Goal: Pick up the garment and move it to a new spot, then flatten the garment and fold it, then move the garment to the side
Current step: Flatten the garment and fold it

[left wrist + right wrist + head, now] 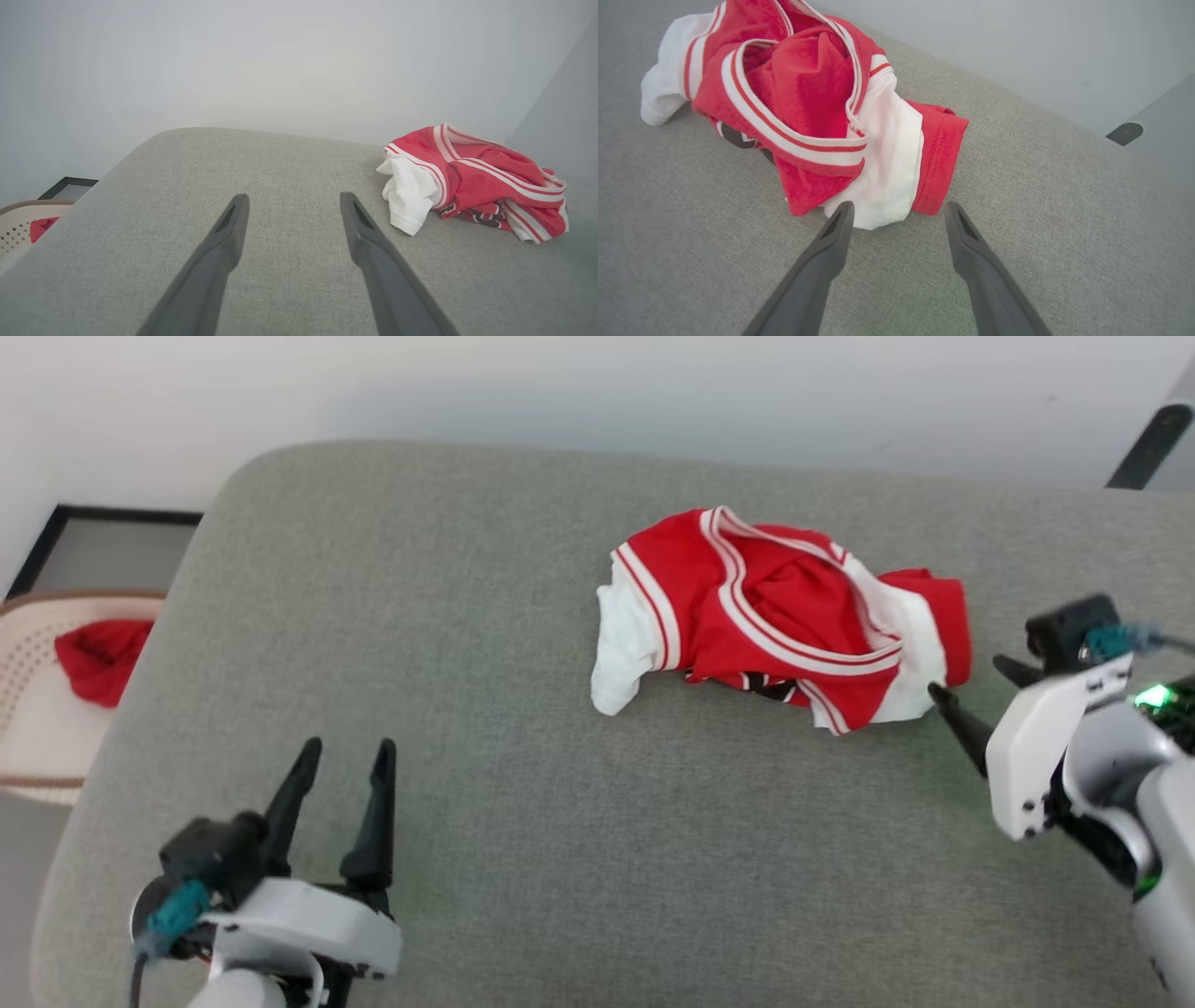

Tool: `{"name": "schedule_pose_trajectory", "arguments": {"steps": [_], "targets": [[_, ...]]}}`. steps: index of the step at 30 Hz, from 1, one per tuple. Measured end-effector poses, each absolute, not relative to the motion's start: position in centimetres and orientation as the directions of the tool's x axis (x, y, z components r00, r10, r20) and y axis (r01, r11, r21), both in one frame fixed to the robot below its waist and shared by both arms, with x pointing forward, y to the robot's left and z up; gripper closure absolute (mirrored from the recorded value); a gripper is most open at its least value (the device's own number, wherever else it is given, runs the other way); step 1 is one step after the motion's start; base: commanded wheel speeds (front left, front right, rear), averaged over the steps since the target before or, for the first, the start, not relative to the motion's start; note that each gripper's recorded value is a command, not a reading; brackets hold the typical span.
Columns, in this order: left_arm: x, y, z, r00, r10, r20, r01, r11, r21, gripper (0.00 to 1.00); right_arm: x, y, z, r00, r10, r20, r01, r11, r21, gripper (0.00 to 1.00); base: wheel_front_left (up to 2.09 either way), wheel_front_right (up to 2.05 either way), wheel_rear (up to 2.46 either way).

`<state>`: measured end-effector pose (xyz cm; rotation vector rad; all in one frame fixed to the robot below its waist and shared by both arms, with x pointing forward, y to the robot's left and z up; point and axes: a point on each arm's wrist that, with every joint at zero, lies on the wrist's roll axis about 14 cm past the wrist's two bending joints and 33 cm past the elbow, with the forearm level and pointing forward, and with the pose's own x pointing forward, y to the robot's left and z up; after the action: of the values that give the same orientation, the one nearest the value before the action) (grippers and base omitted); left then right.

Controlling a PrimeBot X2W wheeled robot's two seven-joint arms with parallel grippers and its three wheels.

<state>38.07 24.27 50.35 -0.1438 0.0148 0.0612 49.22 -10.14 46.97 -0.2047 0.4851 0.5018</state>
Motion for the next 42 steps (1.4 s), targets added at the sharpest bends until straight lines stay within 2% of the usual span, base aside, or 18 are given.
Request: {"name": "schedule_pose_trajectory", "arguments": {"steps": [3, 15, 21, 37, 38, 39, 42], "targets": [[37.5, 24.6, 50.3, 0.997, 0.080, -0.003, -0.079, 0.989, -0.121, 0.00, 50.3, -9.7, 46.6, 0.738, 0.415, -0.532, -0.514, 0.856, -0.046, 0.00, 0.00, 0.00, 0.00], [37.6, 24.9, 47.7, 0.994, 0.100, -0.042, -0.105, 0.985, -0.136, 0.00, 54.3, -8.6, 45.3, 0.698, 0.414, -0.585, -0.539, 0.841, -0.047, 0.00, 0.00, 0.00, 0.00], [37.8, 24.8, 46.8, 0.993, 0.102, -0.056, -0.109, 0.983, -0.149, 0.00, 54.6, -7.7, 44.2, 0.676, 0.431, -0.598, -0.556, 0.831, -0.029, 0.00, 0.00, 0.00, 0.00], [37.6, 24.7, 46.2, 0.993, 0.103, -0.061, -0.111, 0.981, -0.159, 0.00, 55.3, -6.6, 44.1, 0.677, 0.452, -0.581, -0.570, 0.821, -0.026, 0.00, 0.00, 0.00, 0.00], [37.6, 24.7, 46.2, 0.993, 0.104, -0.062, -0.113, 0.981, -0.157, 0.00, 55.3, -6.6, 44.0, 0.675, 0.451, -0.584, -0.571, 0.820, -0.027, 0.15, 0.00, 0.00, 0.00], [37.6, 24.8, 46.2, 0.992, 0.107, -0.062, -0.116, 0.981, -0.157, 0.00, 55.3, -6.6, 43.9, 0.673, 0.451, -0.587, -0.572, 0.820, -0.026, 0.59, 0.00, 0.00, 0.00], [37.6, 24.8, 46.1, 0.992, 0.107, -0.063, -0.116, 0.980, -0.159, 0.00, 55.3, -6.5, 43.8, 0.670, 0.452, -0.589, -0.577, 0.816, -0.030, 0.99, 0.00, 0.00, 0.00]]}}
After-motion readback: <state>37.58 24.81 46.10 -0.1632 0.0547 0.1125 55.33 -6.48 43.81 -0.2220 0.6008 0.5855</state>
